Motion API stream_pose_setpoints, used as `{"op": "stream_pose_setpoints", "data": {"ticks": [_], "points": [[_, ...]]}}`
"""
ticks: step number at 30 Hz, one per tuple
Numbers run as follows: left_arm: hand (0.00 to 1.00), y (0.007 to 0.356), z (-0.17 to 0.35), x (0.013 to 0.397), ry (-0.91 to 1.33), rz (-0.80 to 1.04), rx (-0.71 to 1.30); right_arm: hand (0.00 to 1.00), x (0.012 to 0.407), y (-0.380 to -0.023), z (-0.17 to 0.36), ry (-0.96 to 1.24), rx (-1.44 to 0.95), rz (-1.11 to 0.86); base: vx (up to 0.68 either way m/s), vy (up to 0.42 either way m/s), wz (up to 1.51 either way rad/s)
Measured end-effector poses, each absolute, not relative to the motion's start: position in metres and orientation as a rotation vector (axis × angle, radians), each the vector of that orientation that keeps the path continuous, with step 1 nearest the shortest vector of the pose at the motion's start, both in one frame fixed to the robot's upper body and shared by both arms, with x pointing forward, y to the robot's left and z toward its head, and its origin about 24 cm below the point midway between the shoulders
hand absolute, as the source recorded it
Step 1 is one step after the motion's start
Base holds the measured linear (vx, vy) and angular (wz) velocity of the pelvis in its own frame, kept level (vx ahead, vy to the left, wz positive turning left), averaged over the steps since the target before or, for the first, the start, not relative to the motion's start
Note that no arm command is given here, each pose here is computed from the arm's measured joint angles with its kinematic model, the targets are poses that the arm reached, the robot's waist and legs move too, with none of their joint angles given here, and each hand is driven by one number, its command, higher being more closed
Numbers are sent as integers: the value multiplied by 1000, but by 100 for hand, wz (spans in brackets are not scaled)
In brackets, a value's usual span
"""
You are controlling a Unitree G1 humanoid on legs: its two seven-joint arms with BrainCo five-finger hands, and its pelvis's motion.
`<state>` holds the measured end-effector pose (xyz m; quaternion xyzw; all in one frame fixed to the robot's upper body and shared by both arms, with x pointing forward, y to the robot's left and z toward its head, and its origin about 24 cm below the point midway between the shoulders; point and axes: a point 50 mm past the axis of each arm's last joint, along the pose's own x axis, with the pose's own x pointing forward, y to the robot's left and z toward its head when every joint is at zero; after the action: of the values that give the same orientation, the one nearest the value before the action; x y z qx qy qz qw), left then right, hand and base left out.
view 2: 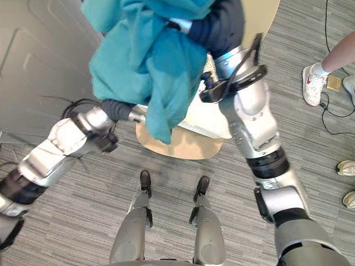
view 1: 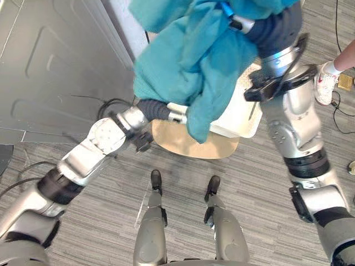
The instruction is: Pick up the laundry basket with both hands and put the clothes into the washing machine.
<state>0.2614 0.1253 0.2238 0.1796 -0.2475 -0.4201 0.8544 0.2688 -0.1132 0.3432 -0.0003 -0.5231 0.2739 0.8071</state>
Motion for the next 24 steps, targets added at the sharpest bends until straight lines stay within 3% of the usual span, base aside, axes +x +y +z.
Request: {"op": "stream_pose_setpoints", "data": {"ticks": [6,15,19,24], "points": [[0,120,213,235,-465,-1055,344,100,251,-112,349,-1178,-27,653,-1,0,-2],[0,119,215,234,-450,-1070,232,100,246,-95,340,-1165,-16,741,-4,-2,-2],[0,111,217,236,-492,-1037,136,100,246,-88,338,-1163,51,755,0,0,0],[0,103,228,249,-641,-883,159,100,248,-81,336,-1158,120,759,0,0,0]]}}
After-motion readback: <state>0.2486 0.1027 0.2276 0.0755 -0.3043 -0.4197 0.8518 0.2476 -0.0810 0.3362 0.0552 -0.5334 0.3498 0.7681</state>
